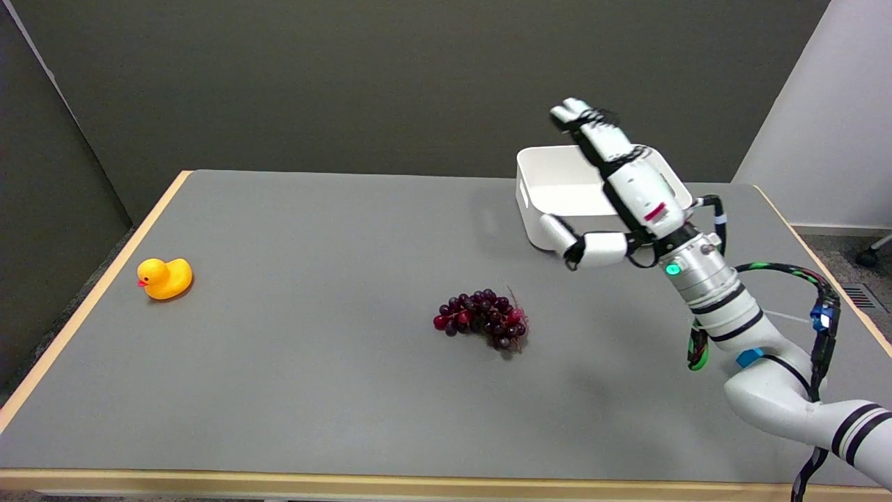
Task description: Pick up the grape.
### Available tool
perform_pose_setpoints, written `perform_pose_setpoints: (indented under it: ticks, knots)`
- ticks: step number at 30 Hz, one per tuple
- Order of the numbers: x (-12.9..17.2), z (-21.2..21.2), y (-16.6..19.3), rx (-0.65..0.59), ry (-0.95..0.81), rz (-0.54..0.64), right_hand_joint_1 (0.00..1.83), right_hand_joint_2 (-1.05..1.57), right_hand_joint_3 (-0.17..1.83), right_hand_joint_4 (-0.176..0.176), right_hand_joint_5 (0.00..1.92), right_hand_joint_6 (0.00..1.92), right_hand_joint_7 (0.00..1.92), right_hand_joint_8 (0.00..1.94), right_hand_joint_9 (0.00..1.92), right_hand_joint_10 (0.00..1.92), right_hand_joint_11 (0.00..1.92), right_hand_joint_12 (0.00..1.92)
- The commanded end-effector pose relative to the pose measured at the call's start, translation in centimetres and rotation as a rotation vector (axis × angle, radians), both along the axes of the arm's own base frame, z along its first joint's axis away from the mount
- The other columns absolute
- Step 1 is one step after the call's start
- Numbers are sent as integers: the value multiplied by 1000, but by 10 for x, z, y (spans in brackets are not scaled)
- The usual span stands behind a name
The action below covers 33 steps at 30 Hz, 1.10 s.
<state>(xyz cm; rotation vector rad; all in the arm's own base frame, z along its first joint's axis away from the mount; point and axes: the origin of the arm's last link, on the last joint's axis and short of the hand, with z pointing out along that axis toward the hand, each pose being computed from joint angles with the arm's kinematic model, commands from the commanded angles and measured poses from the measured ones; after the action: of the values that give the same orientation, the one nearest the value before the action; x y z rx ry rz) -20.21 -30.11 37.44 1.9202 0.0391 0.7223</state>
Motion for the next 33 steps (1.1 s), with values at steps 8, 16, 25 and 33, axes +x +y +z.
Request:
perform_pose_setpoints:
  ticks: [8,16,25,33]
  knots:
    - [-51,-68,6,191,286,-330,450,641,850,-161,31,322,-1,127,-1,167,-1,312]
    - [-91,-71,19,191,289,-467,453,633,869,-164,30,330,-1,134,-1,184,-1,328]
    - [-102,-70,17,160,264,-488,458,634,863,-166,27,331,-1,125,-1,171,-1,317]
    - [-111,-72,8,126,230,-509,458,635,861,-166,26,331,-1,126,-1,172,-1,312]
